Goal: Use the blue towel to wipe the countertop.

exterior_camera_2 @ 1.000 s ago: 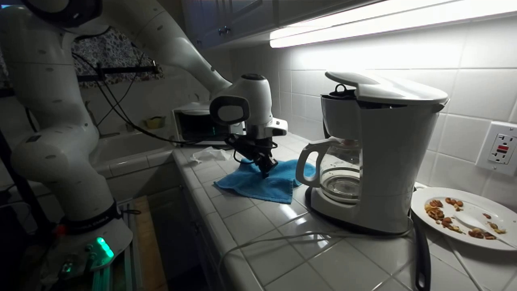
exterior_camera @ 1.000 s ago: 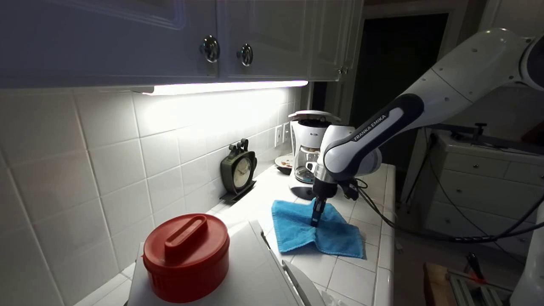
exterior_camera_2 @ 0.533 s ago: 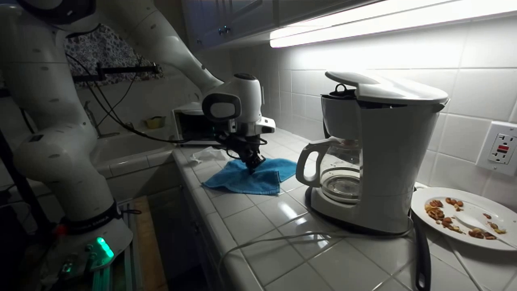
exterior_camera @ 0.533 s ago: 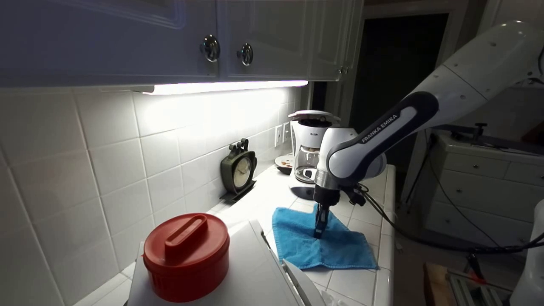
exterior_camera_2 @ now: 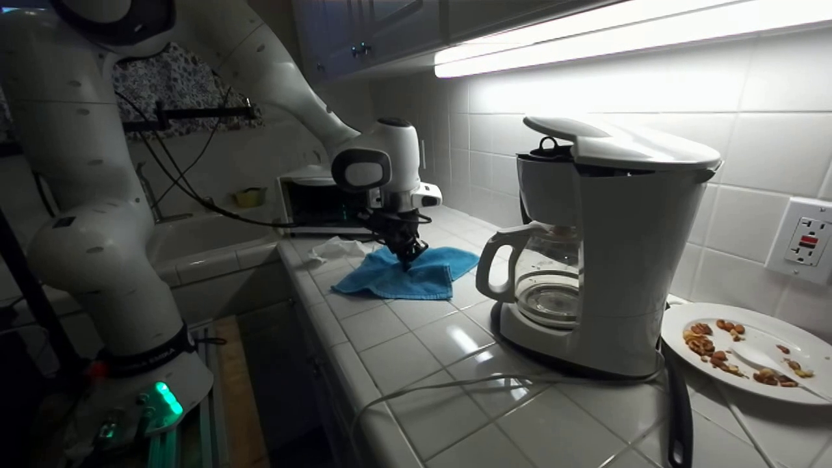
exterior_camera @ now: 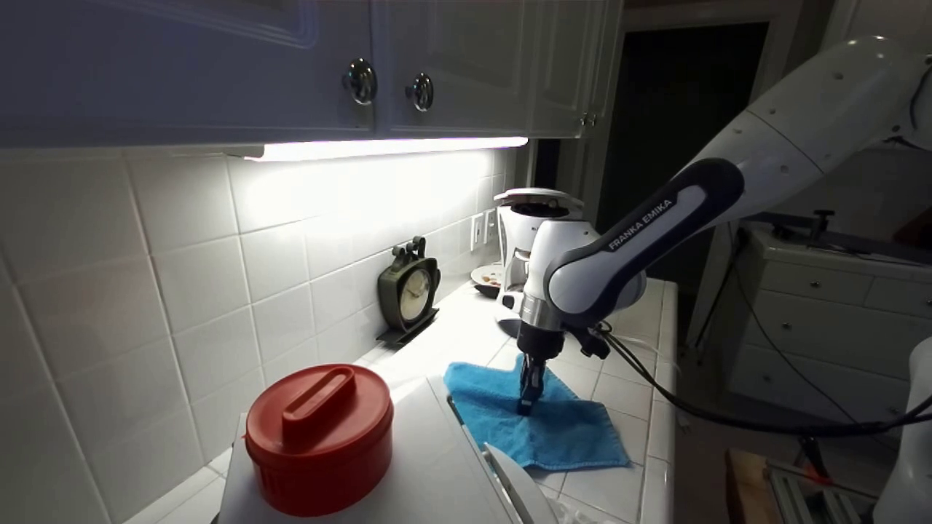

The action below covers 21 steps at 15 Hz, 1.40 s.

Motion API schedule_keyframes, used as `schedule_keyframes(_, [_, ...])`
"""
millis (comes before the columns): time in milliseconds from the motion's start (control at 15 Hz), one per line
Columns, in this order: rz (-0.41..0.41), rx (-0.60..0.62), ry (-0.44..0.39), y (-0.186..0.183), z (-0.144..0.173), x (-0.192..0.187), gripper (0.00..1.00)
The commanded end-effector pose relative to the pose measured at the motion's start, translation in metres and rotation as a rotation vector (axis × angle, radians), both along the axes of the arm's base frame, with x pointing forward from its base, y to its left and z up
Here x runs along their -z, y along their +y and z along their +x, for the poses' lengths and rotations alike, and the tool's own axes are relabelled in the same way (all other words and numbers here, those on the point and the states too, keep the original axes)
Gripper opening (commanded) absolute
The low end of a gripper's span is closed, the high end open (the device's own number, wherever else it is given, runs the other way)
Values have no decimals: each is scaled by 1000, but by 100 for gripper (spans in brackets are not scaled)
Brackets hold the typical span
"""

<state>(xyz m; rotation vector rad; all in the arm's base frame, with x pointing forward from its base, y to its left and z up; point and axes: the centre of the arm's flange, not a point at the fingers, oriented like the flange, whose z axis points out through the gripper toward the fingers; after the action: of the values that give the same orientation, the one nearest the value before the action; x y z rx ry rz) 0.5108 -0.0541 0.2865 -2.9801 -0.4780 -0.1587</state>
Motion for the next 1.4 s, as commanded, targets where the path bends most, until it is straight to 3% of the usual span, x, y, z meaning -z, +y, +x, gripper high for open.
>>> schedule_keyframes(0, [-17, 6, -36, -4, 28, 7, 4])
schedule_keyframes(267, [-67, 53, -110, -26, 42, 7, 4])
schedule_keyframes(600, [-97, 144, -128, -63, 26, -3, 4])
schedule_keyframes(933, [-86, 208, -67, -73, -11, -13, 4])
schedule_keyframes(1333, [-38, 116, 56, -27, -45, -12, 3])
